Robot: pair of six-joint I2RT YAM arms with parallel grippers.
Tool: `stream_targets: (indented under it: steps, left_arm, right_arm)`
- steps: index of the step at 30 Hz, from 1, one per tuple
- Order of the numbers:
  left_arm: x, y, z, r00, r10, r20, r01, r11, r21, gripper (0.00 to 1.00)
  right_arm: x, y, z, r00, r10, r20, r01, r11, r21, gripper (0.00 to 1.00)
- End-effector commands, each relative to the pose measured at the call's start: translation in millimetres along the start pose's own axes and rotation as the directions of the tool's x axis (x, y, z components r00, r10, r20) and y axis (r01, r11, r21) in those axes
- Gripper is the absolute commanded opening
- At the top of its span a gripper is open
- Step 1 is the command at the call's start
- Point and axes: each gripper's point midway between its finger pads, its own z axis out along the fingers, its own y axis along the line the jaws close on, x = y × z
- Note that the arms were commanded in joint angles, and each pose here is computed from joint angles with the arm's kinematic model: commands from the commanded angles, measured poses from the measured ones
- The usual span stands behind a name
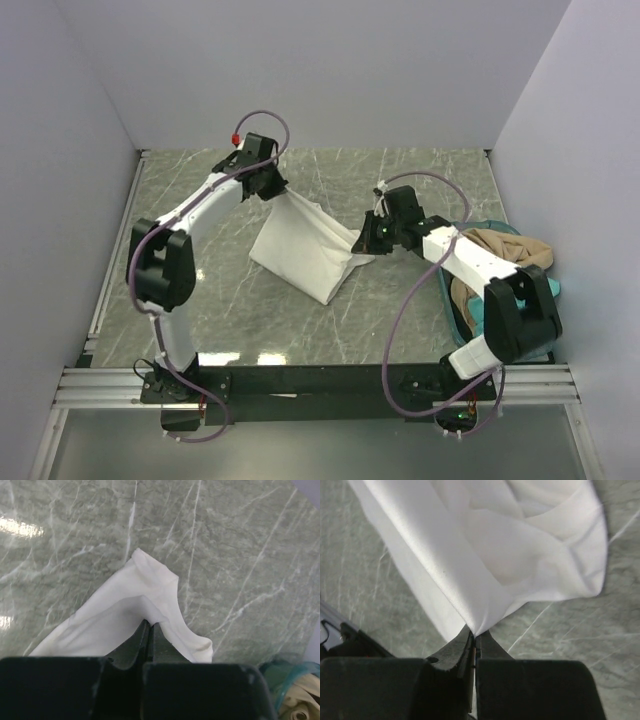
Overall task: Fold and stack the t-shirts
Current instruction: Fold the tshirt, then neatly place the folded tshirt to the corner
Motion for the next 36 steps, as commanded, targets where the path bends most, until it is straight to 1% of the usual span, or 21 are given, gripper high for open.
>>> stream_targets:
  steps: [1,4,5,6,8,9,10,11,12,13,14,15,16,18,23,24,25,30,33,35,36]
  left_arm:
    - [-33,-11,13,0.996,0.027,0.085,-0.028,1.0,0.011,0.01]
    - [-26,-8,36,0.998,0.043,0.049,-0.042,0.999,-0.01,0.03]
    - [-20,-3,47,0.998,0.051,0.025,-0.05,0.998,-0.024,0.08]
    - [-18,-3,51,0.998,0.054,0.018,-0.054,0.998,-0.03,0.29]
    - [-18,-3,58,0.998,0.065,0.004,-0.065,0.997,-0.038,0.51]
    - [-20,-4,58,0.997,0.073,0.004,-0.072,0.997,-0.04,0.79]
    - [-20,-5,56,0.997,0.077,0.002,-0.077,0.996,-0.04,0.95]
    - [-21,-5,53,0.996,0.091,0.002,-0.091,0.995,-0.042,0.99]
    - [-23,-4,50,0.995,0.097,0.007,-0.097,0.994,-0.045,0.99]
    - [-25,-4,40,0.994,0.106,0.016,-0.105,0.994,-0.042,0.99]
    - [-26,-3,34,0.994,0.107,0.024,-0.106,0.993,-0.044,0.99]
    - [-27,-1,29,0.994,0.107,0.032,-0.106,0.993,-0.048,0.99]
    - [-25,3,17,0.994,0.107,0.032,-0.106,0.993,-0.049,0.99]
    - [-22,5,5,0.994,0.1,0.042,-0.098,0.995,-0.036,0.99]
    - [-1,37,-21,0.995,0.091,0.031,-0.089,0.993,-0.071,0.99]
    - [4,42,-25,0.996,0.085,0.021,-0.083,0.993,-0.085,0.99]
    - [11,52,-31,0.997,0.079,0.014,-0.077,0.992,-0.099,0.99]
    - [33,81,-53,0.999,0.052,0.005,-0.051,0.99,-0.13,0.99]
    - [59,109,-68,1.0,-0.015,-0.01,0.013,0.986,-0.167,0.99]
    - [65,104,-82,0.998,-0.063,0.008,0.064,0.993,-0.095,0.99]
    - [85,118,-83,0.997,-0.076,-0.028,0.072,0.992,-0.103,1.0]
  right_arm:
    - [-19,-23,6,0.999,0.024,0.022,-0.026,0.994,0.103,0.0]
    - [-32,-40,17,0.998,0.052,0.04,-0.058,0.982,0.181,0.0]
    - [-38,-47,20,0.997,0.058,0.052,-0.067,0.976,0.205,0.0]
    - [-38,-55,28,0.997,0.065,0.04,-0.072,0.971,0.227,0.12]
    - [-59,-66,32,0.996,0.06,0.073,-0.078,0.959,0.272,0.27]
    - [-65,-73,36,0.995,0.075,0.067,-0.092,0.946,0.31,0.43]
    - [-70,-80,35,0.995,0.069,0.074,-0.091,0.93,0.356,0.45]
    - [-75,-89,32,0.994,0.058,0.093,-0.092,0.905,0.415,0.47]
    - [-76,-91,26,0.994,0.058,0.096,-0.095,0.893,0.44,0.55]
    - [-78,-90,22,0.993,0.054,0.108,-0.097,0.892,0.441,0.58]
    - [-79,-88,18,0.991,0.051,0.122,-0.1,0.895,0.435,0.67]
    - [-88,-75,7,0.985,0.04,0.171,-0.106,0.913,0.394,0.82]
    - [-79,-75,5,0.985,0.043,0.166,-0.104,0.919,0.381,0.85]
    - [-78,-51,-8,0.979,0.034,0.2,-0.092,0.953,0.29,0.86]
    - [-33,-30,-17,0.985,0.015,0.171,-0.053,0.974,0.22,0.88]
    - [-30,-22,-22,0.981,0.027,0.191,-0.065,0.979,0.196,0.89]
    - [-12,-23,-18,0.986,0.03,0.167,-0.064,0.978,0.198,0.89]
    - [24,-5,-10,0.988,0.039,0.148,-0.064,0.983,0.173,0.89]
    - [39,0,-1,0.988,0.042,0.147,-0.071,0.977,0.201,0.89]
    - [41,-1,5,0.986,0.056,0.154,-0.088,0.974,0.211,0.89]
    - [41,-3,10,0.984,0.074,0.163,-0.109,0.97,0.216,0.89]
